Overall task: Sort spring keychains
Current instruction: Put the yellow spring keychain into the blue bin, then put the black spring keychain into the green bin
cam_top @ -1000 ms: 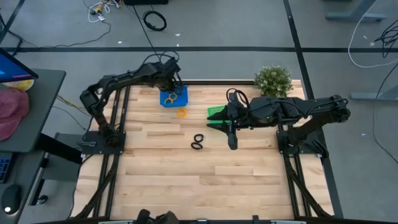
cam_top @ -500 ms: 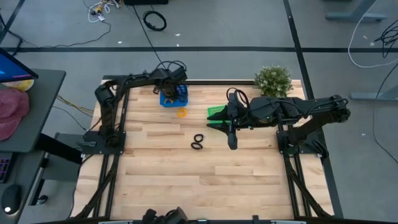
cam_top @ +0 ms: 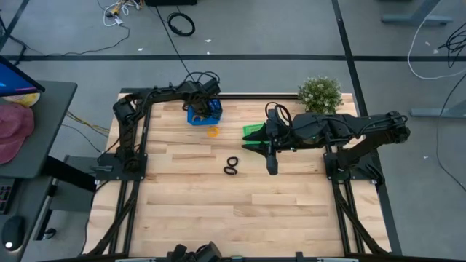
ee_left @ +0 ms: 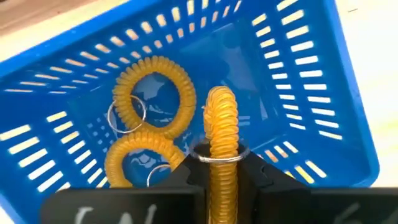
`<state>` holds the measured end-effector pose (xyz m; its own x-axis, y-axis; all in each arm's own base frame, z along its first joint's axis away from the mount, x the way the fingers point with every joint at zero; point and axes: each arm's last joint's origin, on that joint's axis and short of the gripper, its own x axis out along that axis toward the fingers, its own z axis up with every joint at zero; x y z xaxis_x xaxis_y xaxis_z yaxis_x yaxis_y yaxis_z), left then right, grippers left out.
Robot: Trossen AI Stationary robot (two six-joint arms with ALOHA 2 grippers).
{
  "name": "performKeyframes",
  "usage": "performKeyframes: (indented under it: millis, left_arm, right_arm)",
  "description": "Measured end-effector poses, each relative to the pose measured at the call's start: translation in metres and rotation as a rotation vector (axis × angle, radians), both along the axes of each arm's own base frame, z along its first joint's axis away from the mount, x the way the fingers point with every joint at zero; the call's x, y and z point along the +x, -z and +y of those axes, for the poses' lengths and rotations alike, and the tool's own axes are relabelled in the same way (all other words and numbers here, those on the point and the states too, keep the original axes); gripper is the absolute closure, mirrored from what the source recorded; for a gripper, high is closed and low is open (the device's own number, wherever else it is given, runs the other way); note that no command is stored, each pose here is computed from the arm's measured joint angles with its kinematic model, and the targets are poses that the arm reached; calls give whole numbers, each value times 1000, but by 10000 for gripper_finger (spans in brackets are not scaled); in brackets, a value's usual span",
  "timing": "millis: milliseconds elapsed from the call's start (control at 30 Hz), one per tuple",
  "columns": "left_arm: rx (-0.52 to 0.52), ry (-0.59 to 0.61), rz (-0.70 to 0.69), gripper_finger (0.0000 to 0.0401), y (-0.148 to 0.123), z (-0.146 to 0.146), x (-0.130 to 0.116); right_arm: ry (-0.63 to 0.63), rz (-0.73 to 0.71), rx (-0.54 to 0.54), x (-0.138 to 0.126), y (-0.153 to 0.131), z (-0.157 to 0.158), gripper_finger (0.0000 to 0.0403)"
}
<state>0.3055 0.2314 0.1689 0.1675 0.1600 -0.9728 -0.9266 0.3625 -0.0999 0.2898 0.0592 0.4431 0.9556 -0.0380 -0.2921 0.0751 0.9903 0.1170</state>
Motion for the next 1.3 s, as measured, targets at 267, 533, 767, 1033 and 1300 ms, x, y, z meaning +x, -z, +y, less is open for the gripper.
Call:
performKeyframes:
  millis: [267, 533, 767, 1033, 1300]
  left_arm:
    - [-11, 28, -12, 287, 0, -2, 2]
    - [18, 94, -35, 198, -12, -4, 1]
    - [262, 137, -49, 176, -69, -9, -15]
    - [553, 311, -367, 202, -180, -54, -48]
    - [896, 486, -808, 229, -281, -143, -102]
  right_arm:
    - [0, 0, 0, 0, 0, 0, 295]
    - [0, 0, 0, 0, 0, 0, 295]
    - [1, 2, -5, 0, 0, -1, 295]
    - [19, 3, -5, 1, 0, -6, 295]
    - [33, 5, -9, 2, 0, -10, 295]
